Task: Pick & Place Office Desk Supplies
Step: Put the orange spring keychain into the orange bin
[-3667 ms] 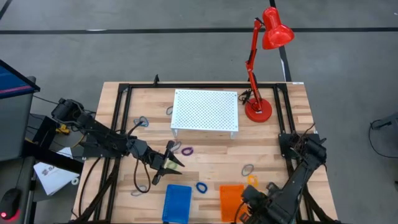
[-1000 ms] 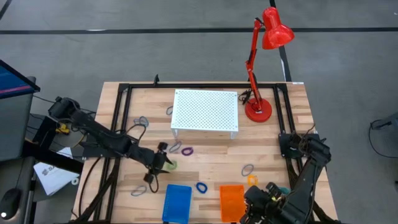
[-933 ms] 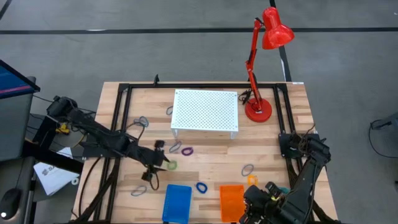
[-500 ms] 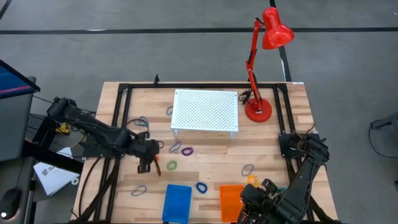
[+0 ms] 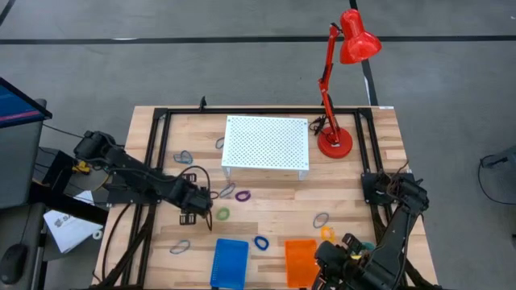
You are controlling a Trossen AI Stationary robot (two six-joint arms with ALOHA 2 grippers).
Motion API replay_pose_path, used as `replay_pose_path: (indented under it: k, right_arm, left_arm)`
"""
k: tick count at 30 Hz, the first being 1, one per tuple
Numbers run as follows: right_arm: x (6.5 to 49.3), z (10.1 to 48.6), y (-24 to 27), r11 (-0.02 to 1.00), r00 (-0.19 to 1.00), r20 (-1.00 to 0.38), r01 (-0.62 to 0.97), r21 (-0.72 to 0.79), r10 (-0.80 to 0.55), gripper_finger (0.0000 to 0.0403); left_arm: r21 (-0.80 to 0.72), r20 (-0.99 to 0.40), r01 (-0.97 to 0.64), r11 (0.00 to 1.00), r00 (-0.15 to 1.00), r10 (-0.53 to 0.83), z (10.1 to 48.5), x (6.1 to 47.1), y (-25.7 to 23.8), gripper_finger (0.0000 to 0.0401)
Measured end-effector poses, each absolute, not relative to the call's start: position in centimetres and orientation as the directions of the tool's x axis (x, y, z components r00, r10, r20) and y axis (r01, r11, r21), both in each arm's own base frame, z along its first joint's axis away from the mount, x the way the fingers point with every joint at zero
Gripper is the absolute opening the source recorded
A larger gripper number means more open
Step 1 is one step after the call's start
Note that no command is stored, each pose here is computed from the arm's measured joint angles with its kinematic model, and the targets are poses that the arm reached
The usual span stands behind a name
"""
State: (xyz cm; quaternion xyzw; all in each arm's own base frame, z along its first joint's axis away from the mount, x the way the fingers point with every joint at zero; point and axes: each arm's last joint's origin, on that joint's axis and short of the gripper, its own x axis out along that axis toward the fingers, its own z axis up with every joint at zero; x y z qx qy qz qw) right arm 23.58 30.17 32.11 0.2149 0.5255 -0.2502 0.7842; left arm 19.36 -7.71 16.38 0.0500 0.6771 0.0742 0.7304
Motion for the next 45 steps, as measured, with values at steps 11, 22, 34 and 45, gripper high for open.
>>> replay_pose_path:
  k: [11,22,34,45]
  right_arm:
    - [23.5,32.1,30.2,0.782,0.324,-0.931,0.619,0.075,-0.166,0.0136]
    - [23.6,32.1,30.2,0.782,0.324,-0.931,0.619,0.075,-0.167,0.0136]
    - [23.6,32.1,30.2,0.779,0.327,-0.931,0.622,0.081,-0.164,0.0136]
    - [23.6,32.1,30.2,0.777,0.326,-0.931,0.624,0.082,-0.164,0.0136]
  left_arm:
    - [0.164,-0.976,0.081,0.983,0.155,0.15,17.1,19.1,-8.8,0.0154]
    - [0.258,-0.892,-0.17,0.951,0.337,0.302,19.3,19.2,-7.0,0.0155]
    - [0.019,-0.943,-0.271,0.962,0.315,0.108,20.9,18.4,-5.3,0.0155]
    - [0.037,-0.982,-0.047,0.998,0.185,0.045,16.7,18.0,-6.4,0.0155]
